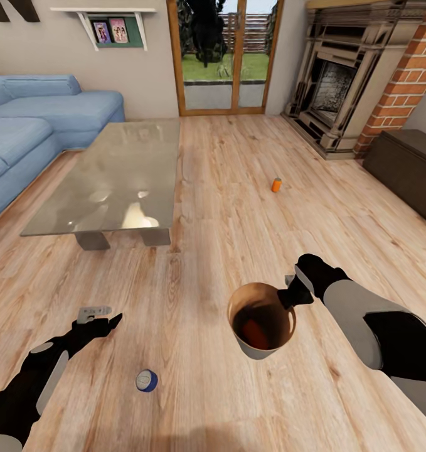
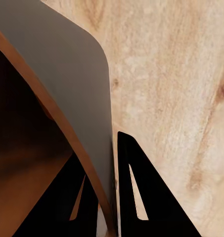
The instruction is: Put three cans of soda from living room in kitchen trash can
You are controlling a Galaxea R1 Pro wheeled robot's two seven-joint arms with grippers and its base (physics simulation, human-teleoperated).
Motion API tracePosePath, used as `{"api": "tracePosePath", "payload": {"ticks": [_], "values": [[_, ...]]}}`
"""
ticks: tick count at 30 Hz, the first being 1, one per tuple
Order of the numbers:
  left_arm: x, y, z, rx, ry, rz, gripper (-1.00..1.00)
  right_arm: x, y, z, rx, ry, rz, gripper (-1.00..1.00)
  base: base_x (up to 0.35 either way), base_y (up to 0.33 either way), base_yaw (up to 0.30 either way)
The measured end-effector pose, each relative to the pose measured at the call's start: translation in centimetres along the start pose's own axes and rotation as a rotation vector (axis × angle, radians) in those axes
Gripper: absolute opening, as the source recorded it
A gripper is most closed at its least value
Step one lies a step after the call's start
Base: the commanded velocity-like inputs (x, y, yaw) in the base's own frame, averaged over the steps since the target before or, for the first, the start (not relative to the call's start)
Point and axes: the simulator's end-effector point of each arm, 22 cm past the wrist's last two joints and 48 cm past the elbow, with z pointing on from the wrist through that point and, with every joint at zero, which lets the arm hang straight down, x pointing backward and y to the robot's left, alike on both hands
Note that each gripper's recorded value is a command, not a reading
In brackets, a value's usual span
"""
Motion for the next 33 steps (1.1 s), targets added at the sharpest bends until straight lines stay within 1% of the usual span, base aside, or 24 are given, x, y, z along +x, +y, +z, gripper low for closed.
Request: {"api": "tracePosePath", "payload": {"ticks": [3, 6, 7, 8, 10, 11, 13, 14, 17, 21, 23, 25, 27, 33], "values": [[-0.2, 0.0, 0.0, 0.000, -0.006, 0.001, 1.00, 0.0, 0.4, 0.1, -0.011, 0.000, 0.005, -1.00, 0.013, -0.006, 0.000], [-0.3, 0.0, 0.0, -0.002, -0.008, 0.003, 1.00, 0.0, 0.4, 0.1, -0.006, 0.001, 0.001, -1.00, 0.005, -0.002, 0.000], [-0.3, 0.3, 0.0, -0.018, -0.008, 0.003, 1.00, 0.0, 0.4, 0.1, -0.003, 0.001, -0.003, -1.00, 0.002, -0.001, 0.000], [-0.1, 0.9, 0.0, -0.052, -0.006, -0.003, 1.00, 0.0, 0.3, 0.1, -0.001, 0.001, -0.004, -1.00, 0.001, -0.001, 0.000], [0.7, 1.4, 0.4, -0.090, -0.001, -0.013, 1.00, 0.0, 0.4, 0.5, -0.003, 0.000, -0.003, -1.00, 0.001, 0.000, 0.000], [2.0, 1.3, 0.8, -0.118, 0.013, -0.028, 1.00, 0.0, 0.4, 0.7, -0.005, 0.000, -0.002, -1.00, 0.000, 0.000, 0.000], [3.7, 1.0, 1.4, -0.140, 0.035, -0.047, 1.00, 0.0, 0.4, 1.1, -0.007, 0.000, -0.001, -1.00, 0.000, 0.000, 0.000], [5.1, 0.8, 1.7, -0.158, 0.055, -0.060, 1.00, 0.1, 0.4, 1.3, -0.007, 0.000, 0.000, -1.00, 0.000, 0.000, 0.000], [7.6, 0.7, 2.3, -0.184, 0.089, -0.075, 1.00, 0.1, 0.3, 2.0, -0.006, 0.001, -0.001, -1.00, 0.000, 0.000, 0.000], [10.2, 0.8, 3.0, -0.199, 0.122, -0.084, 1.00, 0.2, 0.3, 3.0, -0.008, 0.003, 0.001, -1.00, 0.000, 0.000, 0.000], [11.3, 1.0, 3.4, -0.206, 0.117, -0.084, 1.00, 0.2, 0.3, 3.6, -0.012, 0.006, 0.005, -1.00, 0.000, 0.000, 0.000], [12.1, 1.0, 3.8, -0.208, 0.097, -0.076, 1.00, 0.3, 0.2, 4.2, -0.013, 0.009, 0.008, -1.00, 0.000, 0.000, 0.000], [13.1, 0.6, 4.3, -0.201, 0.083, -0.060, 1.00, 0.4, 0.0, 4.7, -0.010, 0.012, 0.009, -1.00, 0.000, 0.000, 0.000], [14.9, 0.4, 5.2, -0.196, 0.077, -0.046, 1.00, 0.7, 0.1, 6.5, -0.015, 0.023, 0.010, -1.00, 0.000, 0.000, 0.000]]}}
